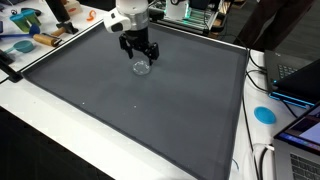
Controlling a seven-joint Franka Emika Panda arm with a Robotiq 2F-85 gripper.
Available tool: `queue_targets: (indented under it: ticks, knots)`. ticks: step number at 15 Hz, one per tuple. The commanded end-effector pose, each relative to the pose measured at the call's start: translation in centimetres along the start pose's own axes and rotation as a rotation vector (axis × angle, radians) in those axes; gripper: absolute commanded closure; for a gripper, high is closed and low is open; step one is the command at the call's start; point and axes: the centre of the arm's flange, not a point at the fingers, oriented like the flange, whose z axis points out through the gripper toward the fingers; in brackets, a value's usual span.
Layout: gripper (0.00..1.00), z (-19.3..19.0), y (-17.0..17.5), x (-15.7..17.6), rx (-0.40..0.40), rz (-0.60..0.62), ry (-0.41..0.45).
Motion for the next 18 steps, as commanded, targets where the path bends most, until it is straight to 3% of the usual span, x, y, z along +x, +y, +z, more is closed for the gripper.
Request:
queue_targets:
  ticks: [1, 11, 12, 13, 14, 18]
  knots:
    - [0.00, 1.2, 0.0, 0.3, -0.030, 0.007, 0.022]
    - [0.02, 2.4, 0.2, 0.5, -0.037, 0.023, 0.025]
    - [0.07, 2.4, 0.2, 0.5, -0.037, 0.023, 0.024]
    - [0.20, 2.5, 0.2, 0.5, -0.037, 0.024, 0.022]
    - [0.25, 2.6, 0.1, 0.5, -0.036, 0.024, 0.021]
    - [0.60, 2.8, -0.2, 0.5, -0.035, 0.026, 0.017]
